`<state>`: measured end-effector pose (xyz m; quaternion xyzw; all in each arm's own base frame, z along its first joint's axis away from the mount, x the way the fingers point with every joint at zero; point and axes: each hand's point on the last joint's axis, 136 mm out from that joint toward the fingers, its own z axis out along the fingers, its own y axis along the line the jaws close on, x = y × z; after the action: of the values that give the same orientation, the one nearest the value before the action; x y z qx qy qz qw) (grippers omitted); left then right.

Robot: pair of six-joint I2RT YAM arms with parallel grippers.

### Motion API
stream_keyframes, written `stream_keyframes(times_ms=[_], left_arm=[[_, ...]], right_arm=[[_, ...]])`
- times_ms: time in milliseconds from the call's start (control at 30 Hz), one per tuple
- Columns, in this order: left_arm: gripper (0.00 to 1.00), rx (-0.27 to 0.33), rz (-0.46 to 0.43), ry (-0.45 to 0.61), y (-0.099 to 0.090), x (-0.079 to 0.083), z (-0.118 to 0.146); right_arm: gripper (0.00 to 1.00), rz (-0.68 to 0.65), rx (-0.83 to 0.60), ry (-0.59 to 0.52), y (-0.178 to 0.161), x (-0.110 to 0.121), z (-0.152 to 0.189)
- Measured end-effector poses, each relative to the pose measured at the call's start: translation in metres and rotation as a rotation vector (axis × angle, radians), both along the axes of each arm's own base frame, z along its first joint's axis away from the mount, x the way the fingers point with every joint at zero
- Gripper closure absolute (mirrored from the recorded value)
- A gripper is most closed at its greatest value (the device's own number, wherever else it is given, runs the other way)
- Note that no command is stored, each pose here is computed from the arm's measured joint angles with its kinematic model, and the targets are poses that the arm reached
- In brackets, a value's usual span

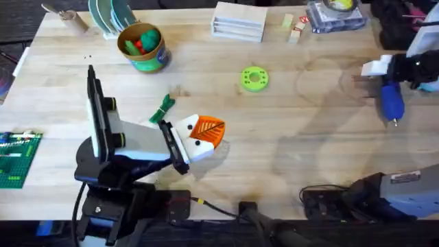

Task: Pick up the gripper from the table and insert it into the empty holder that is missing its gripper. Then pick up a screw, insert it into the mounting hole, and use the screwdriver to tighten it. Finally, clean up the table by picking up the vegetable and placing it into the bucket.

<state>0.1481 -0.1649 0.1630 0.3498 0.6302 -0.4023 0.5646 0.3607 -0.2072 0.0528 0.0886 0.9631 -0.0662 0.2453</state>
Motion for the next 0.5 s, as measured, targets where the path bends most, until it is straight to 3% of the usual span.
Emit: stream_keyframes(times_ms=[500], left_arm=[[0.989, 0.000, 0.000, 0.000, 0.000, 0.000, 0.000]], right_arm=[[0.092, -0.024, 0.027, 0.022, -0.010, -0.008, -0.015]])
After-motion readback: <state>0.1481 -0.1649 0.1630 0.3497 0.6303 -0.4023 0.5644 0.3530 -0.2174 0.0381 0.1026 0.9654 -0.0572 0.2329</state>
